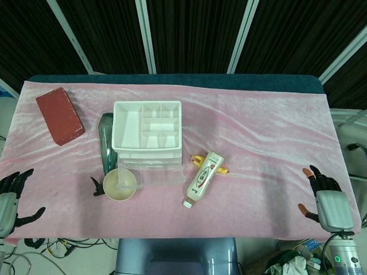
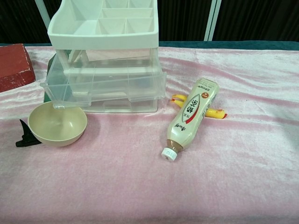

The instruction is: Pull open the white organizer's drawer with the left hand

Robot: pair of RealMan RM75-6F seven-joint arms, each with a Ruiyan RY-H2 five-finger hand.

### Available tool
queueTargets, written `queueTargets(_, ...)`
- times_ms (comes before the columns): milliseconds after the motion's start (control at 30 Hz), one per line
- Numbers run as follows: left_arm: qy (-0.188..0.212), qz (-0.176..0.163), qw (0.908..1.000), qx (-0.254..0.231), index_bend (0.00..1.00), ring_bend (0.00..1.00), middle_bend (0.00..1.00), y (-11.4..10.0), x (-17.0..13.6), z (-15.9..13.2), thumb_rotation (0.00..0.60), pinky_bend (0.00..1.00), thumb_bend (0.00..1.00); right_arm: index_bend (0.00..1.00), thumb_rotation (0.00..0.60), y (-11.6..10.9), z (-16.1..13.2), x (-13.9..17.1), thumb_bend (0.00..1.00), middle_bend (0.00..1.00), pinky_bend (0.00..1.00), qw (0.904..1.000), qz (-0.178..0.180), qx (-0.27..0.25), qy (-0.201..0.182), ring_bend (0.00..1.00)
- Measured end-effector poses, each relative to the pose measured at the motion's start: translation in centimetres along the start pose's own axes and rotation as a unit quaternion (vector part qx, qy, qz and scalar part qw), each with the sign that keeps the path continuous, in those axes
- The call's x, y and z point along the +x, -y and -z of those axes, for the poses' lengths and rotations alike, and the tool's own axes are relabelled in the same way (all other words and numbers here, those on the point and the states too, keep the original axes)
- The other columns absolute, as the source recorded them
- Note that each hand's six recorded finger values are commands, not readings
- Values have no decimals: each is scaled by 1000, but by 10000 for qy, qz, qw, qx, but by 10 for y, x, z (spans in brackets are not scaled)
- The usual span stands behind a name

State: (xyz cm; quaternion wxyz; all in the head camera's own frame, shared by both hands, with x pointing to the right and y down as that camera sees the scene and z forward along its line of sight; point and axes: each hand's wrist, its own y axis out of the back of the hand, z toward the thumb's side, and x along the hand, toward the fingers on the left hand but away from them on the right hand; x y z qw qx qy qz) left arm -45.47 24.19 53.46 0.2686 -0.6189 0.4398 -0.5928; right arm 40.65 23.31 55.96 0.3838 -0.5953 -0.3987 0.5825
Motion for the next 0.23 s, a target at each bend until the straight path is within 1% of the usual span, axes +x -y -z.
queueTargets(133, 88, -149, 9998, -137, 74, 32, 118, -4, -2, 0, 600, 60, 178, 145, 600, 1, -2, 1, 68, 83, 206, 9999, 41, -13, -92, 182)
queueTargets(233, 65, -259, 9995, -188, 74, 32, 118, -8, -1, 4, 600, 59, 178, 145, 600, 2, -3, 0, 64, 82, 206, 9999, 32, 11, -112, 182)
